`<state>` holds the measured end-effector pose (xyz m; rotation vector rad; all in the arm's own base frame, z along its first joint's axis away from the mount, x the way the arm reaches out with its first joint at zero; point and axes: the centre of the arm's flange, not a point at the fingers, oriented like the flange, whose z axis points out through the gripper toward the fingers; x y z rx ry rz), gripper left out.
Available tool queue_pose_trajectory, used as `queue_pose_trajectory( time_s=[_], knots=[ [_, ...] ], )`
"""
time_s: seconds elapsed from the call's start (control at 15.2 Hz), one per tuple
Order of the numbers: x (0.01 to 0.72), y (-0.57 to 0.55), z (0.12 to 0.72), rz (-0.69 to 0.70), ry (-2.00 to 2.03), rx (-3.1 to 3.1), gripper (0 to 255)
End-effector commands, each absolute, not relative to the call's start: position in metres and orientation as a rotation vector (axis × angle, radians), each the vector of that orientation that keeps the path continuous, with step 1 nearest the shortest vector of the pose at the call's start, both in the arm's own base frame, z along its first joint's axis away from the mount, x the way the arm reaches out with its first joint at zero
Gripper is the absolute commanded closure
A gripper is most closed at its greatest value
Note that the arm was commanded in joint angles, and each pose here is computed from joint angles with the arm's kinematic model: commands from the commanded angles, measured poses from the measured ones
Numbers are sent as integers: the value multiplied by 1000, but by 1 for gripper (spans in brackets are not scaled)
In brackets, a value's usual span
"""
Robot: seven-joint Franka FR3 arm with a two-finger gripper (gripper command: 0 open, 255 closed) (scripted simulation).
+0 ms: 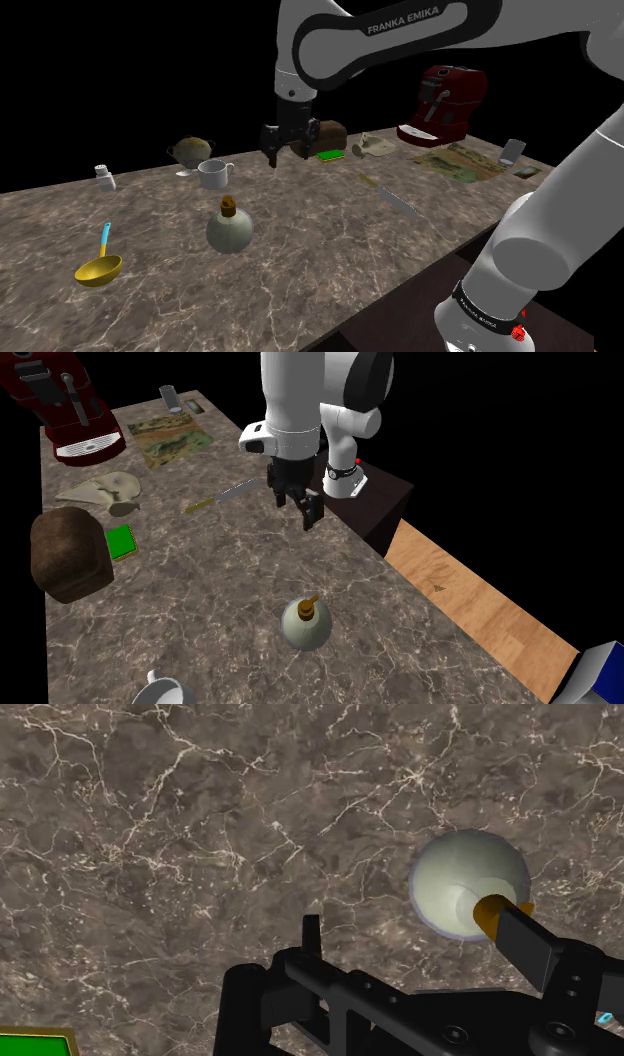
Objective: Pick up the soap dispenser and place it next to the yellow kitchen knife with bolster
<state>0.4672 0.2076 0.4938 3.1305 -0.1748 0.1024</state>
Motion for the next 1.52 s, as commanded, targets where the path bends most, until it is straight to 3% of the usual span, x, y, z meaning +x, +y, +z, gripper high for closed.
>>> queue_pose_trajectory(
  time_s=[0.0, 0.79, 1.45],
  knots=[
    [485, 226, 479, 88, -198, 3130, 0],
    [578, 326, 389, 1, -318, 3113, 0],
    [582, 329, 346, -2, -322, 3112, 0]
  ],
)
